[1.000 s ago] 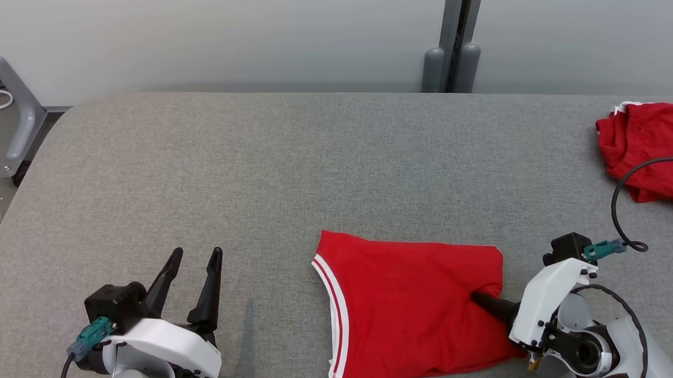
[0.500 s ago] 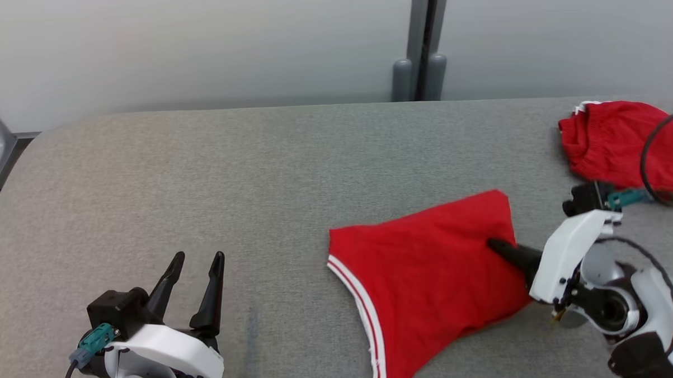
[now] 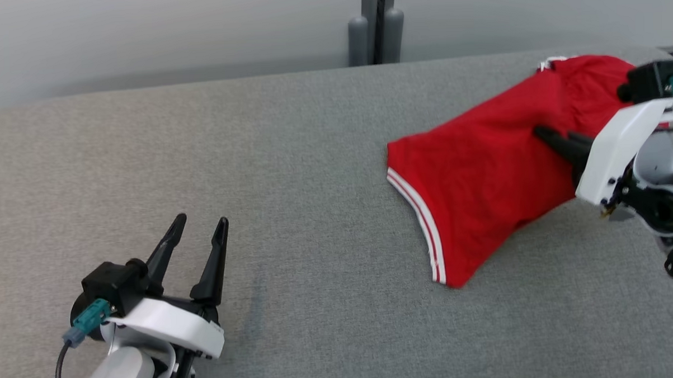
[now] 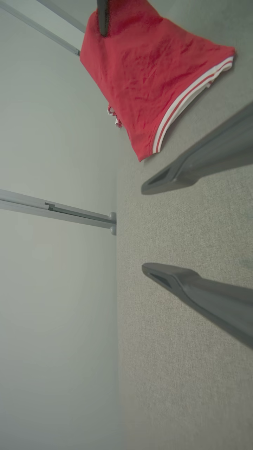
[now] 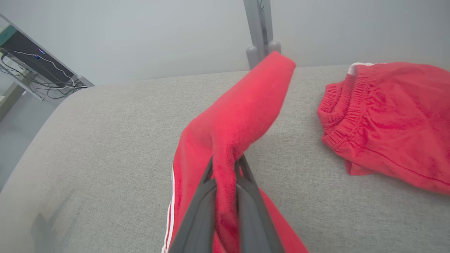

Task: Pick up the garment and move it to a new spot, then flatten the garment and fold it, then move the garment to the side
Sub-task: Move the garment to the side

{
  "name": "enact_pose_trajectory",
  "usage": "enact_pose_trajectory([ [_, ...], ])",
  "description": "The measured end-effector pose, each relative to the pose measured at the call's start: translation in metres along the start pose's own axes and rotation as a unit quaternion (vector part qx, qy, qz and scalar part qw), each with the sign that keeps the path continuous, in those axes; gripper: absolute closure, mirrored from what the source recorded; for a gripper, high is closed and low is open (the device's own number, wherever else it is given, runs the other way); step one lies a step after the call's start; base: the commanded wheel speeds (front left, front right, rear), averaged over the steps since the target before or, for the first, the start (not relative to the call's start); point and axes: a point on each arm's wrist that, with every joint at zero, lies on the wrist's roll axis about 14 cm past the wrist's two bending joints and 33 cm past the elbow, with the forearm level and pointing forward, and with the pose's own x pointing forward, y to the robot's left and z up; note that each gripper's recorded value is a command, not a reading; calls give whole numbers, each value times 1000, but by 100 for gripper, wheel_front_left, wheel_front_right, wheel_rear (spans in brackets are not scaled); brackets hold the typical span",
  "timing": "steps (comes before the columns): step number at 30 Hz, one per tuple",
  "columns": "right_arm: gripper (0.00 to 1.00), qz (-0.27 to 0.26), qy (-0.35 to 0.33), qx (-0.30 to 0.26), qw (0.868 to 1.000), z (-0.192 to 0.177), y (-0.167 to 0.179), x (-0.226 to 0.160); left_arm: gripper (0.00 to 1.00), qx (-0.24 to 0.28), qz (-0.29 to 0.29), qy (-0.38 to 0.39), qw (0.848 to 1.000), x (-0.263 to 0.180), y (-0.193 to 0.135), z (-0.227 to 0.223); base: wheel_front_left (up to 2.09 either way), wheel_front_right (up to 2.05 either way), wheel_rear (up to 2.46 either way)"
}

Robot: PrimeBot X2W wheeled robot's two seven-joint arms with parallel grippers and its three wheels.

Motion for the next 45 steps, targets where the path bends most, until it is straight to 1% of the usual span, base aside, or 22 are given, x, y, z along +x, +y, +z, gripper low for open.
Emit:
enact_pose_trajectory([
  [4, 100, -22, -15, -22, 999, 19, -19, 7, 0, 7, -19, -4, 1000, 20, -5, 0, 0, 0, 0],
  [12, 100, -81, -42, -36, 995, 52, -72, 20, 0, 12, -50, 0, 999, 54, -12, -13, 0, 0, 0],
  [20, 100, -135, -40, -47, 989, 61, -119, 34, 0, 7, -69, 21, 997, 77, -13, -39, 0, 0, 0],
  [23, 100, -156, -50, -57, 985, 71, -136, 36, 0, 6, -72, 30, 997, 81, -12, -49, 0, 0, 0],
  [25, 100, -170, -53, -73, 981, 78, -146, 37, 0, 6, -72, 34, 997, 85, -9, -54, 0, 0, 0],
  [30, 100, -205, -45, -98, 973, 79, -170, 42, 0, 4, -71, 45, 996, 90, -5, -66, 0, 0, 0],
  [35, 100, -245, -14, -146, 958, 72, -194, 44, 0, 4, -71, 53, 996, 93, -1, -74, 0, 0, 0],
  [41, 99, -287, 16, -177, 941, 64, -217, 40, 0, 7, -71, 49, 996, 96, 2, -72, 0, 0, 0],
  [42, 89, -293, 21, -182, 938, 62, -220, 38, 0, 7, -70, 48, 996, 96, 2, -71, 0, 0, 0],
  [43, 73, -300, 24, -185, 936, 62, -223, 37, 0, 7, -70, 47, 996, 96, 2, -70, 0, 0, 0],
  [44, 52, -307, 31, -188, 932, 61, -226, 35, 0, 8, -69, 46, 996, 96, 2, -70, 0, 0, 0],
  [45, 26, -310, 36, -193, 930, 60, -226, 36, 0, 8, -69, 46, 997, 95, 3, -69, 0, 0, 0],
])
